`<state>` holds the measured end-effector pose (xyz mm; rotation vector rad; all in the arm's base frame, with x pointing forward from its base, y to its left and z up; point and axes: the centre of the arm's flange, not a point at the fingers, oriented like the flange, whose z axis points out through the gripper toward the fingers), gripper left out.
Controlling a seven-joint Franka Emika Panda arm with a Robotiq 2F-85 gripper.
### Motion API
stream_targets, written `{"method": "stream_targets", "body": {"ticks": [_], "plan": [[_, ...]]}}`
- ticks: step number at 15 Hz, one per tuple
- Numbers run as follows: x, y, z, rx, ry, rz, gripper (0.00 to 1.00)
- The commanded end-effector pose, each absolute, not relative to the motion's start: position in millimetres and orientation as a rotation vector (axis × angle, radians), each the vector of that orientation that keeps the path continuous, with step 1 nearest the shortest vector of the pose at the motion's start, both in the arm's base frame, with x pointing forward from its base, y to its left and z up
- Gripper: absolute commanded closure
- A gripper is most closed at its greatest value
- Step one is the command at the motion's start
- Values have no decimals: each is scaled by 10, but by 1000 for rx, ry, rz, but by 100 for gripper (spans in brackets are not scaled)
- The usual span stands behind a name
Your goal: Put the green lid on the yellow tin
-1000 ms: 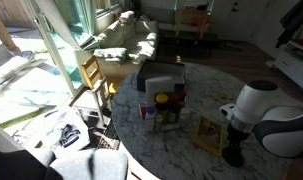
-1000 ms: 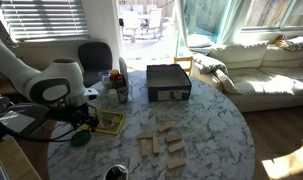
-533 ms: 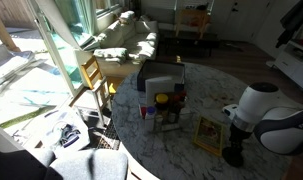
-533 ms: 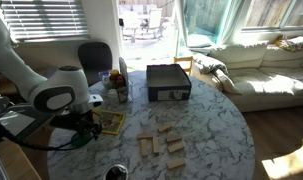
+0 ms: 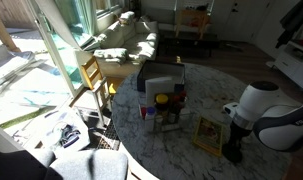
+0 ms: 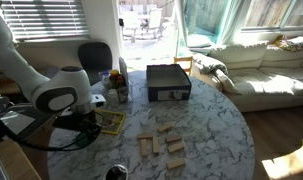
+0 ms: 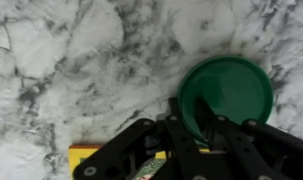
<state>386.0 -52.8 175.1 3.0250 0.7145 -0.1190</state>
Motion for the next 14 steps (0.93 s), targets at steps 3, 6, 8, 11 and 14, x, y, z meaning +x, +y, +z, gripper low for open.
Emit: {"method": "stream_targets", "body": {"ticks": [3,6,8,11,14], "plan": [[3850,-615,1635,3020,747,-120,100],[3850,-622,1656,3019,752,-115,100],[3821,-685,1844,3000,744,-102,100],[3740,-908,2315,2946,715,-60,100],[3900,-951,2198,2946,716,-40,98]]}}
